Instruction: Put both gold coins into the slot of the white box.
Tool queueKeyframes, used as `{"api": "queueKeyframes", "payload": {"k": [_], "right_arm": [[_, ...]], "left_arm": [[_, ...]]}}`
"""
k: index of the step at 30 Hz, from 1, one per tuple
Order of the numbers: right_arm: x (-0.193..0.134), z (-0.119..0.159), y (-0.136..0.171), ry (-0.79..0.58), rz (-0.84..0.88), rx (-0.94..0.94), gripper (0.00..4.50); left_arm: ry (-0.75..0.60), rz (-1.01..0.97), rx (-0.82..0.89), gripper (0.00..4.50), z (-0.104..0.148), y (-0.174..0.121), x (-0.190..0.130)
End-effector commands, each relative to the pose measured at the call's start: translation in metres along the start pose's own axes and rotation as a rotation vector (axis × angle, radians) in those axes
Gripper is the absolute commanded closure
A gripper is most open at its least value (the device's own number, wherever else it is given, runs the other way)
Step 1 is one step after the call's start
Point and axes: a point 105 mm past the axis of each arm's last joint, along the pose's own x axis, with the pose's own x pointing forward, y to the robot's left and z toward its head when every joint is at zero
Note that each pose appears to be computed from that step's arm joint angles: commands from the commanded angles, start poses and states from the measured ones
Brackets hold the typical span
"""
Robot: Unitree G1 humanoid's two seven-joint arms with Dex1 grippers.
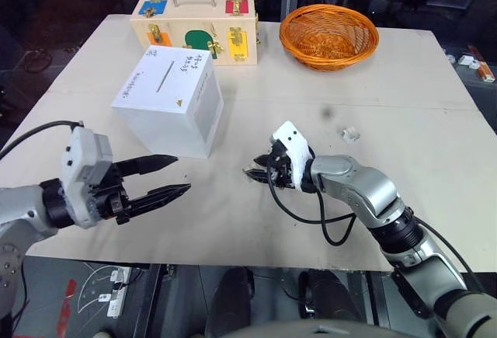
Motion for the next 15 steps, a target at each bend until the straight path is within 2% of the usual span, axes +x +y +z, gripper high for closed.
{"api": "queueKeyframes", "payload": {"k": [1, 2, 3, 4, 6, 15], "right_arm": [[0.0011, 0.0081, 0.0024, -0.012, 0.013, -0.029, 2.63], [0.0016, 0.0070, 0.0019, -0.007, 0.012, -0.029, 2.63], [0.0020, 0.0055, 0.0013, -0.001, 0.010, -0.031, 3.22], [0.0024, 0.0040, 0.0006, 0.004, 0.009, -0.032, 3.50], [0.0037, 0.0027, -0.0003, 0.009, 0.008, -0.032, 4.34], [0.0055, 0.0034, -0.0035, 0.010, 0.002, -0.038, 4.44]], "left_arm": [[0.001, -0.004, 0.041, 1.38, 0.0047, -0.0020, -0.0021], [0.001, -0.004, 0.043, 1.38, 0.0046, -0.0026, -0.0019], [0.002, -0.004, 0.045, 1.38, 0.0046, -0.0035, -0.0016], [0.003, -0.004, 0.048, 1.38, 0.0047, -0.0044, -0.0013], [0.004, -0.003, 0.054, 1.38, 0.0046, -0.0053, -0.0012], [0.000, 0.003, 0.047, 1.38, 0.0028, -0.0074, -0.0014]]}}
